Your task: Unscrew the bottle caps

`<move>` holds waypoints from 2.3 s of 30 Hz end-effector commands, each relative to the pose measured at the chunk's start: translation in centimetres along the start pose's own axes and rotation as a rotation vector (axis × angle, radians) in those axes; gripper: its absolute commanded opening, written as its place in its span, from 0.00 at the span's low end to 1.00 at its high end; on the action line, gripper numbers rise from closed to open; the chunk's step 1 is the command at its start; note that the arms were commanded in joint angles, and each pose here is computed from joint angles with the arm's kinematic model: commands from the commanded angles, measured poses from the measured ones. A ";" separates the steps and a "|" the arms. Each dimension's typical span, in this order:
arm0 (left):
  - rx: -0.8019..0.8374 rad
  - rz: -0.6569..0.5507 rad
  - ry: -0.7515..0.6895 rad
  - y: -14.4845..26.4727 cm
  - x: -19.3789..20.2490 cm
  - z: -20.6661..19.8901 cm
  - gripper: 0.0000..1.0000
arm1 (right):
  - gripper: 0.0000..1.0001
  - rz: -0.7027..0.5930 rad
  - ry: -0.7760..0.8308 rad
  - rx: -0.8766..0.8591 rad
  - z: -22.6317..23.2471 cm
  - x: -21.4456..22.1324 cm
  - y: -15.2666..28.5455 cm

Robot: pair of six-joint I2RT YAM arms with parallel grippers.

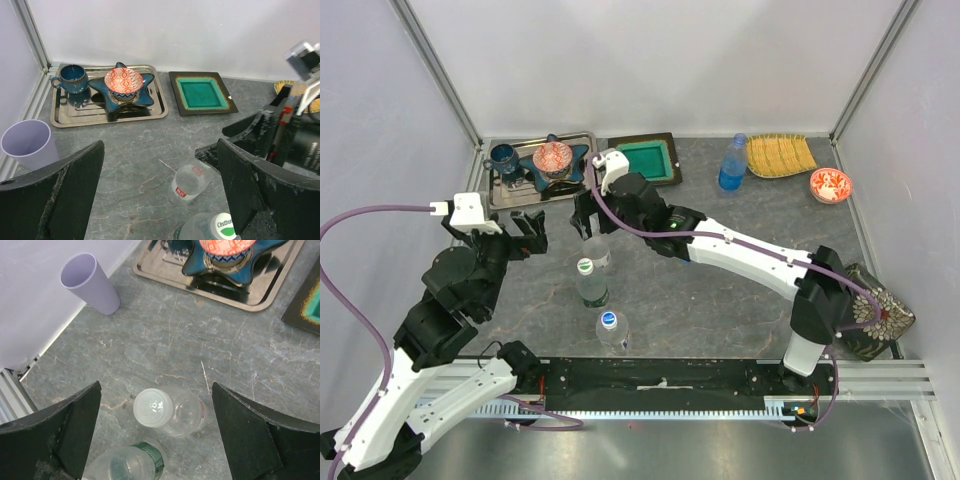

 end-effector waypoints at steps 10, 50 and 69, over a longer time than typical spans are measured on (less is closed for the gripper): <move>-0.020 -0.004 0.042 0.1 0.3 0.2 1.00 | 0.95 0.041 0.002 0.025 0.1 2.0 -2.5; 0.150 -0.163 0.030 -6.7 -7.8 -6.2 1.00 | 0.00 -0.323 -0.134 0.339 -8.3 -12.9 16.5; 1.575 0.012 0.206 -6.2 -6.0 -16.3 1.00 | 0.00 -0.194 -0.160 -0.171 -1.7 -13.2 22.3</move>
Point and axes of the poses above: each gripper's point midway between its finger pads, its own y axis back along the fingers, its own z axis along the line the jaws close on, x = y × z, the point moved 5 cm from there along y, back along the fingers, and after that the axes turned 9 degrees about -y, right-handed, at the moved point
